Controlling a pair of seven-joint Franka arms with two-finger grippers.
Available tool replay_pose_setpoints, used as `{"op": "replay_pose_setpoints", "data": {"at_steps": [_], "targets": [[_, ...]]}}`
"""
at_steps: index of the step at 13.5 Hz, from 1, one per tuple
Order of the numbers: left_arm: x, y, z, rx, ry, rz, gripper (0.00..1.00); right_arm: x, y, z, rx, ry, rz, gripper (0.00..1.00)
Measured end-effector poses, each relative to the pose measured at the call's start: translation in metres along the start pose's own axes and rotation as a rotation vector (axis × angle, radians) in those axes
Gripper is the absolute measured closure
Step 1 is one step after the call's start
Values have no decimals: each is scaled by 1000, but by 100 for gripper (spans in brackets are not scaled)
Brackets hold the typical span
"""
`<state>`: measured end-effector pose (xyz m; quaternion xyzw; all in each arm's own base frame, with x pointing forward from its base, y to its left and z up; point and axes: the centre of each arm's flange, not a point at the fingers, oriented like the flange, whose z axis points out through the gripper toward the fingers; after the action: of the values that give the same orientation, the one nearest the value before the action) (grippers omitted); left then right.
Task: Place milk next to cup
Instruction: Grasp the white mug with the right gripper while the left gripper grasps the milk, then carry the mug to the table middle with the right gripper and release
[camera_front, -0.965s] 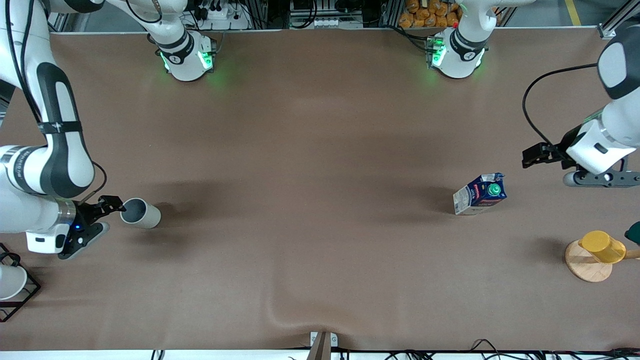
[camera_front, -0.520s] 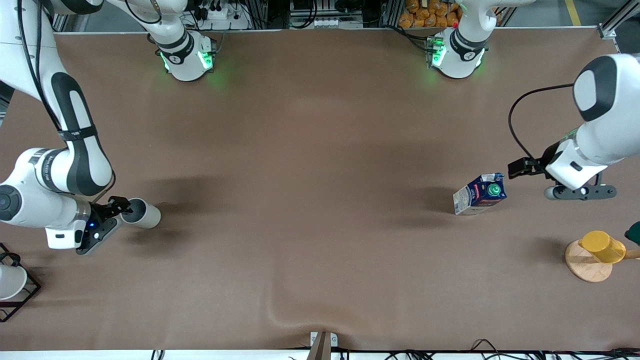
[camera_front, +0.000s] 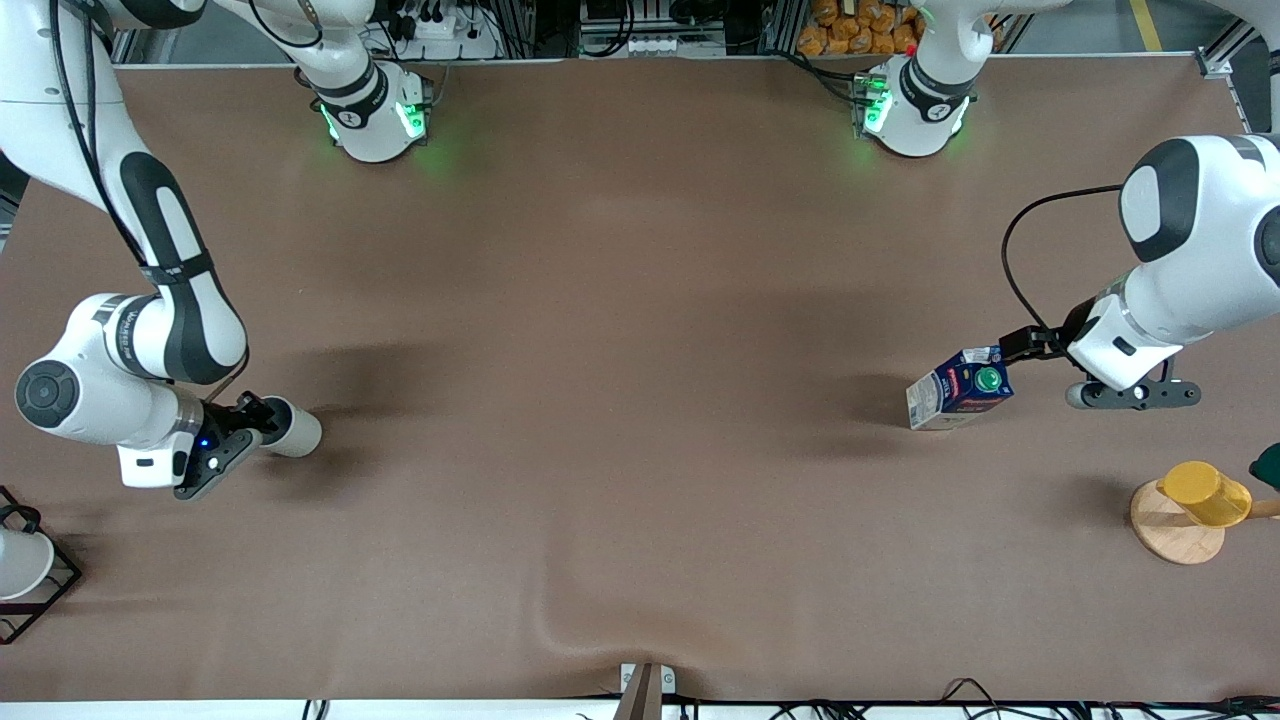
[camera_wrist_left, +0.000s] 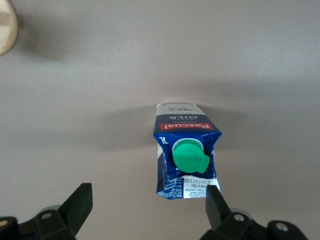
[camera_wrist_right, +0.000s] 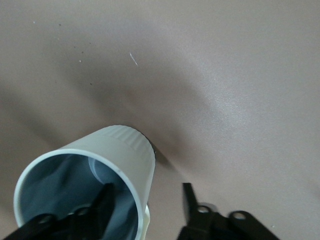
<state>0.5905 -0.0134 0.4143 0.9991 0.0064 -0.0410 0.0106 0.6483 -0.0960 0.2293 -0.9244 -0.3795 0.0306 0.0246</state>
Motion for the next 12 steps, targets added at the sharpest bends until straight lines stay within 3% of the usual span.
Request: {"op": "replay_pose_setpoints", "data": {"at_steps": [4,7,12], "targets": [[3,0,17,-16,-28,-11,0,1,-2,-4,25,16,23,93],[10,0,41,-18,-50,-34,0,19,-12,-32,91,27,60,96],[14,6,45,-89,-49,-85,0,114,-71,-87,61,84,78,96]]}}
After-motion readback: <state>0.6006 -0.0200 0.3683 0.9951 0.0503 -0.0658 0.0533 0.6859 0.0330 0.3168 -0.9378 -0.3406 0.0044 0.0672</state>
